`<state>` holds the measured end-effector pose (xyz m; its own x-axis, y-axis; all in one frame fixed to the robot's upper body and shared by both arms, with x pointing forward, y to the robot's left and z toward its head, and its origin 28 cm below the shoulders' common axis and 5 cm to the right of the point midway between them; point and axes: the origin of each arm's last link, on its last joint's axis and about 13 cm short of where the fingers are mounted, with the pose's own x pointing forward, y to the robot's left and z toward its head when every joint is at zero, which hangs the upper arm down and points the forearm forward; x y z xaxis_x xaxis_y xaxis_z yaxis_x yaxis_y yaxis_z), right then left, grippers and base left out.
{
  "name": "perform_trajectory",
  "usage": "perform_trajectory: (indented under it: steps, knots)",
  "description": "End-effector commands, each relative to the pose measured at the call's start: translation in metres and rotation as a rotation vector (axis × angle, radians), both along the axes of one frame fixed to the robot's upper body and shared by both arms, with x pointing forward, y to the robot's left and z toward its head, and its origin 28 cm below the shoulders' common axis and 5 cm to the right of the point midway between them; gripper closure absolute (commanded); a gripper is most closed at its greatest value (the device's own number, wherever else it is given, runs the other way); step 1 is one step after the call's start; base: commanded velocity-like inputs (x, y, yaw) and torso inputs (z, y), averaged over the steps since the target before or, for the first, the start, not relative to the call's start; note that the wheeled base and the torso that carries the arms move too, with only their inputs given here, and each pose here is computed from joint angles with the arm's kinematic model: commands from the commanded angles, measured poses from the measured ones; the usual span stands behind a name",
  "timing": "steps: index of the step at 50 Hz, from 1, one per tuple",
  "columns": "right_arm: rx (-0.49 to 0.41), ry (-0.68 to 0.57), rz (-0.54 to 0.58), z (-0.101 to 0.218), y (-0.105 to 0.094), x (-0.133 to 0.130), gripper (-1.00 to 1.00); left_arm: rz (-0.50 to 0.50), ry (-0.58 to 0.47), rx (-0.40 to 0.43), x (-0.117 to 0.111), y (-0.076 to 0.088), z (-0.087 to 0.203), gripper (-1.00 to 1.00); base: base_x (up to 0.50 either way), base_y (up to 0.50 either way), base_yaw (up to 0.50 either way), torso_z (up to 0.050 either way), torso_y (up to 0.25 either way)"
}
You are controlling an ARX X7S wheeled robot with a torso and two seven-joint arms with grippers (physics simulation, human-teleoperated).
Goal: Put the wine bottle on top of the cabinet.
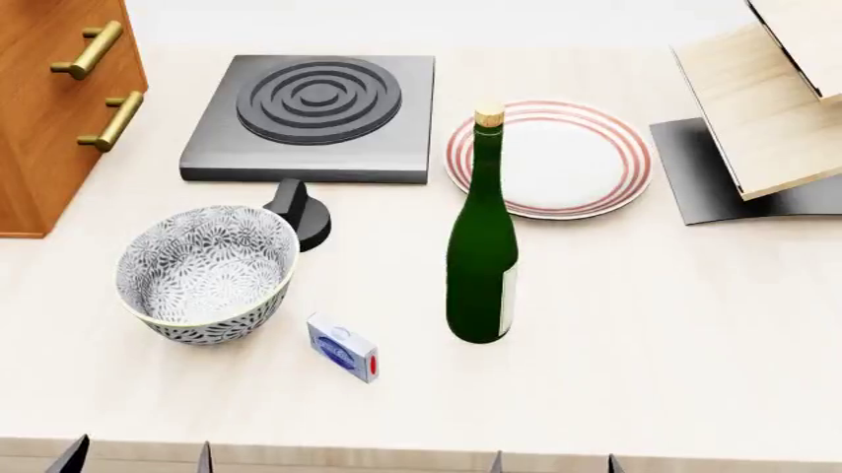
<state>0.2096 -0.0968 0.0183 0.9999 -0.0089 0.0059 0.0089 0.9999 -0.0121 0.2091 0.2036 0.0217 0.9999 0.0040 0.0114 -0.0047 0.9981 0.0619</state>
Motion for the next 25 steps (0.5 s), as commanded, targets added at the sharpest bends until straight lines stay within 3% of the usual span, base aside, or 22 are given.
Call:
perform_trajectory:
  steps: [1, 25]
  knots:
    - [0.003, -0.041, -0.009, 0.014, -0.001, -0.003, -1.00, 0.003, -0.049, 0.023, -0.004, 0.001, 0.015, -1.00, 0.00, 0.00, 0.00, 0.000, 0.000]
    - [0.006, -0.192, 0.040, 0.070, 0.008, -0.014, -1.00, -0.053, -0.229, 0.048, -0.018, -0.008, 0.085, -1.00, 0.00, 0.00, 0.00, 0.000, 0.000]
